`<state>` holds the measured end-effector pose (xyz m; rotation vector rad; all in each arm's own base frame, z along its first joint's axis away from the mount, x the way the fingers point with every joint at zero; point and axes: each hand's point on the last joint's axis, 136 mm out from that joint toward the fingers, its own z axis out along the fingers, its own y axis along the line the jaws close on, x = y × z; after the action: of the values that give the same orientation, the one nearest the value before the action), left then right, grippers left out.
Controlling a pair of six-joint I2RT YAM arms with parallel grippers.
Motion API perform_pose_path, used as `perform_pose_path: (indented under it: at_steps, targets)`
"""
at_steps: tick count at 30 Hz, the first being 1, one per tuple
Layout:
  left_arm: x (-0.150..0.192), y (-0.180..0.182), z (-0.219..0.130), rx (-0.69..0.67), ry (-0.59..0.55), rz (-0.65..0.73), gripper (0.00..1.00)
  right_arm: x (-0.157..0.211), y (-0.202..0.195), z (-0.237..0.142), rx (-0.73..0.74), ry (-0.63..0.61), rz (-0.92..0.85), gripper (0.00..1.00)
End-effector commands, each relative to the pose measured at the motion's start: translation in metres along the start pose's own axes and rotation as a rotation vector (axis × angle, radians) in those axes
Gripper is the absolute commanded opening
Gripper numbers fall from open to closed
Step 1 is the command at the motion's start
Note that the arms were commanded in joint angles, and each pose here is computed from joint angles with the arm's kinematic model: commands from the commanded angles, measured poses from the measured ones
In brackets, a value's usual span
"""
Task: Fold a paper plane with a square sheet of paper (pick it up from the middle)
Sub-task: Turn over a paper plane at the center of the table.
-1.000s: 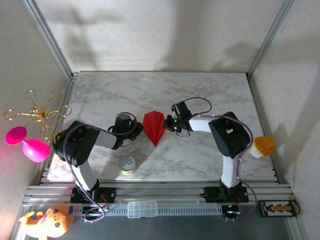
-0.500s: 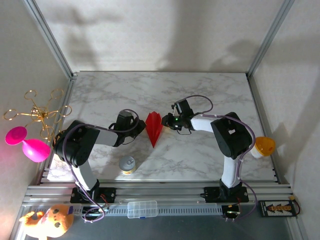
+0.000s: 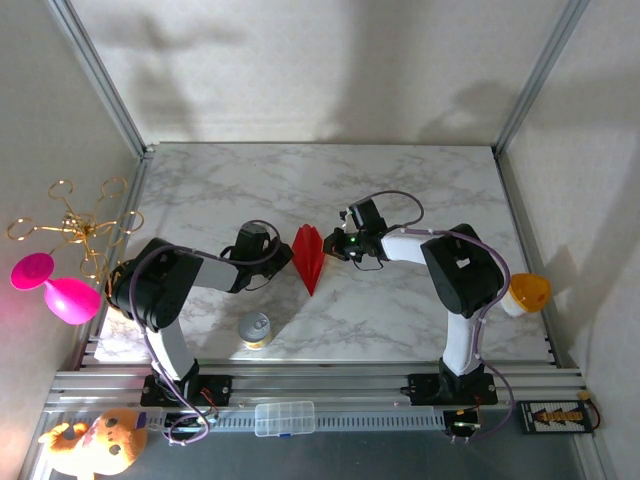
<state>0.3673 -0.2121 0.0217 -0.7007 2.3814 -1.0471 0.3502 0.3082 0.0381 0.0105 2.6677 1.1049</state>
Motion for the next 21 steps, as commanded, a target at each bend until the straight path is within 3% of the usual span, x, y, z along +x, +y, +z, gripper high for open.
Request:
perform_pose_path:
  at_steps: [1,9,21]
  targets:
    - [-0.002,-0.003,-0.002,-0.013,-0.016,0.018,0.00,-0.008,-0.008,-0.002,0.058,-0.021,0.005,0.05]
    - [-0.015,0.007,-0.019,-0.073,-0.108,-0.017,0.00,-0.009,-0.029,-0.011,0.153,-0.085,0.081,0.03]
    - [-0.010,-0.032,-0.041,-0.049,-0.076,0.117,0.30,-0.010,-0.008,-0.007,0.067,-0.039,0.039,0.04]
